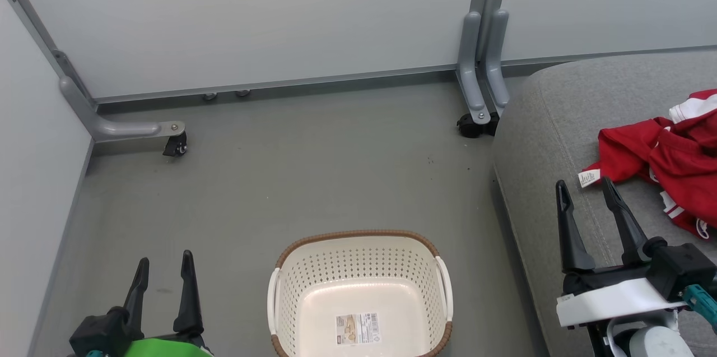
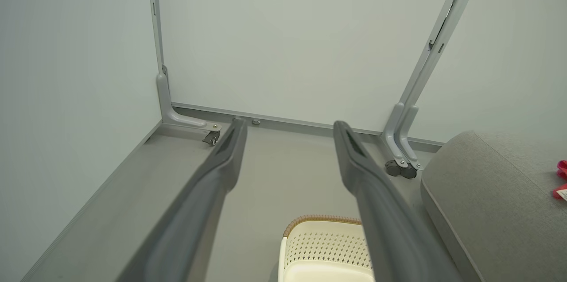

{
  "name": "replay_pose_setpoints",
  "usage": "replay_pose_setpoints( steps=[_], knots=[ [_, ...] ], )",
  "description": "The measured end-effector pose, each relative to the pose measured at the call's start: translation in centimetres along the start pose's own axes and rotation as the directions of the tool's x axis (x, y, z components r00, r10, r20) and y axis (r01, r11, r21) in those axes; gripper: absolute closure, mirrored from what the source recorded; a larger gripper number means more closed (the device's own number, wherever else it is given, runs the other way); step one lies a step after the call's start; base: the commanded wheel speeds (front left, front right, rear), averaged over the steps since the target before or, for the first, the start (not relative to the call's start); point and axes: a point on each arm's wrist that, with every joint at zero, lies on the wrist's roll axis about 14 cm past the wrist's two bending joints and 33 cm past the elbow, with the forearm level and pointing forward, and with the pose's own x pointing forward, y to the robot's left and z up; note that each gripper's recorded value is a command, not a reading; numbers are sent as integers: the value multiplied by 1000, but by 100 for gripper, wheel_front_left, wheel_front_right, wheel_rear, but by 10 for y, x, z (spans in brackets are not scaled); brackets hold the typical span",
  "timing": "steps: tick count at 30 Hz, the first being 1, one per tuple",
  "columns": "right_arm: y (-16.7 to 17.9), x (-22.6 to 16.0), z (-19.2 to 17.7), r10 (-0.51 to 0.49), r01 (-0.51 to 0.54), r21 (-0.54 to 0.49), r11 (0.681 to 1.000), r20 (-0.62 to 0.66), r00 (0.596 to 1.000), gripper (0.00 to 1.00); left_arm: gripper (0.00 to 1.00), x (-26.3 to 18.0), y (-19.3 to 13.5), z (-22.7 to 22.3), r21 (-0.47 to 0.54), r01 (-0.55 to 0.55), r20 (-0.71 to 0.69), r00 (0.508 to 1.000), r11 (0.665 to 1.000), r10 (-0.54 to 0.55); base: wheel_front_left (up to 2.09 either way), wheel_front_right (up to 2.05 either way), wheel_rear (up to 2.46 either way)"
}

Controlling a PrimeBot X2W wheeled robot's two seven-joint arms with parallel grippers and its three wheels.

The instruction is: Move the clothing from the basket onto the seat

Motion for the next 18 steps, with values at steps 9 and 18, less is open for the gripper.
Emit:
replay_pose_setpoints(
  steps=[9, 18],
  knots=[
    [0, -4, -10, -6, 6, 6, 1000, -32, 999, 100, 100, -2, -2, -7, 2, 4, -21, 1000, 1000, -4, 0, 0, 0],
    [-6, -13, -30, -49, 62, 126, 990, -105, 993, 100, 100, -7, 5, -22, -101, -43, -81, 996, 994, 34, 0, 0, 0]
  ],
)
